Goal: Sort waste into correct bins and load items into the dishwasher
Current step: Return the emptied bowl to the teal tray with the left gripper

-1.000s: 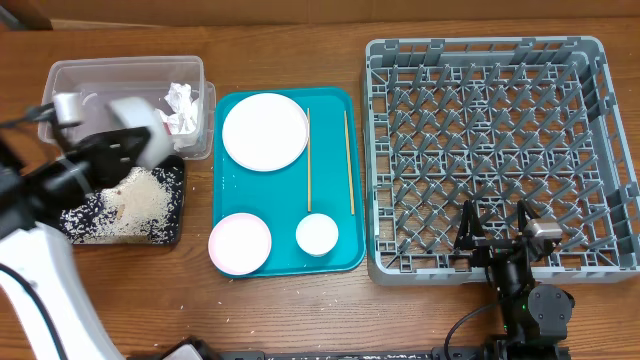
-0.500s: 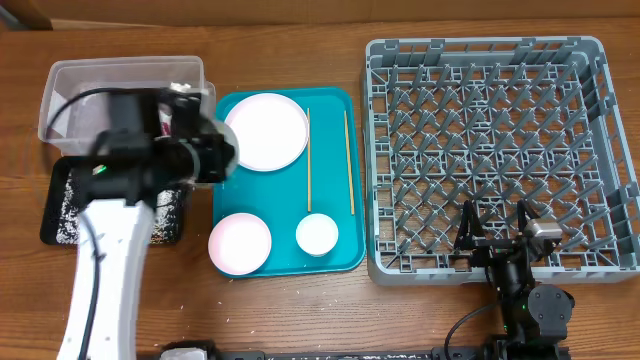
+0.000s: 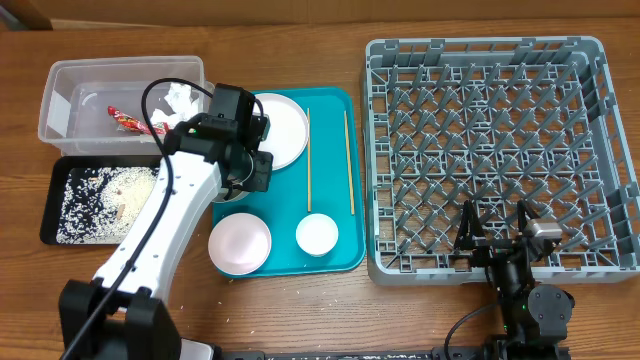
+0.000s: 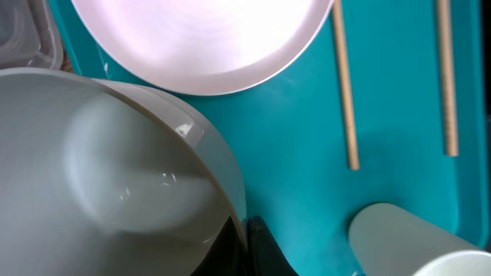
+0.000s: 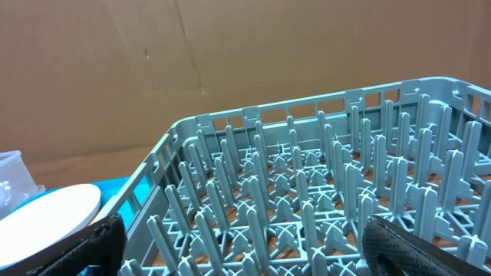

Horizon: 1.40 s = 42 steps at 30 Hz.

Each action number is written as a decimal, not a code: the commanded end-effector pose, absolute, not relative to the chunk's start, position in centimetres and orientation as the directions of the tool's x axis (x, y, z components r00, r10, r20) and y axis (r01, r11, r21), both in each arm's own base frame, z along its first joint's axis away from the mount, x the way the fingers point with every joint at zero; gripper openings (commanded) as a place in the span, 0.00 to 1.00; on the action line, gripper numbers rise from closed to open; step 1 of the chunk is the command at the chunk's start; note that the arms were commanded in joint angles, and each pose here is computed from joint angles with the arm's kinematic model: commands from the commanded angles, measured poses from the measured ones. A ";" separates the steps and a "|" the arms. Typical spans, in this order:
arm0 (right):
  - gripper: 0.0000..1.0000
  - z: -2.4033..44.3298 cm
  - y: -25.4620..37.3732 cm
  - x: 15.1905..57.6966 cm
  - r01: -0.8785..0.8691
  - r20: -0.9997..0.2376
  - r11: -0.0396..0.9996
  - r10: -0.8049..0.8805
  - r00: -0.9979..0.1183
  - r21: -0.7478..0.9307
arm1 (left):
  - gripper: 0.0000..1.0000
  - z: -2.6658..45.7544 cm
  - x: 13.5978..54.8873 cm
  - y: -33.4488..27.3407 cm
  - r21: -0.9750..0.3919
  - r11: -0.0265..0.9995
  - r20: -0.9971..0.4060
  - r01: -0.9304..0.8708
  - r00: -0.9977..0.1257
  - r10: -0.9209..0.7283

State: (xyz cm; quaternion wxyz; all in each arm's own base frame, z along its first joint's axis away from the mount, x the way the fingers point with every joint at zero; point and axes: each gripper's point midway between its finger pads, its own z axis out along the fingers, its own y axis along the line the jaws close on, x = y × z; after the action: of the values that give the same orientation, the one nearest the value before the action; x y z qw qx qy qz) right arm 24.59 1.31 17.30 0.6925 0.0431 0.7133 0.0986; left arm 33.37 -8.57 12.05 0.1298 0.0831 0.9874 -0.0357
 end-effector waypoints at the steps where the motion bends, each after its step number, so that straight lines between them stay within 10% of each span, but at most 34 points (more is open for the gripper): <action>1: 1.00 17.1 1.5 24.6 -0.083 -0.980 0.977 0.195 -0.034 0.197 | 0.04 10.5 33.8 -8.6 0.018 0.982 -0.224 0.190 -0.956 0.189; 20: 1.00 17.1 1.5 24.6 -0.083 -0.980 0.977 0.195 -0.034 0.197 | 0.04 5.7 31.1 -11.4 0.032 0.953 -0.030 0.300 -0.953 0.301; 28: 1.00 17.1 1.5 24.6 -0.083 -0.980 0.977 0.195 -0.034 0.197 | 0.40 6.4 32.7 -11.3 0.068 0.953 -0.087 0.295 -0.950 0.300; 42: 1.00 17.1 1.5 24.6 -0.083 -0.980 0.977 0.195 -0.034 0.197 | 0.41 12.2 34.8 -16.6 -0.090 0.889 -0.214 0.450 -0.880 0.423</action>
State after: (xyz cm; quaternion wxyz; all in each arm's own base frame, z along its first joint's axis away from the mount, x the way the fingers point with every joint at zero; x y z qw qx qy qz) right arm 24.59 1.31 17.30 0.6925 0.0433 0.7133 0.0988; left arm 36.10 -13.47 11.85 0.1116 0.1657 0.9798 -0.0111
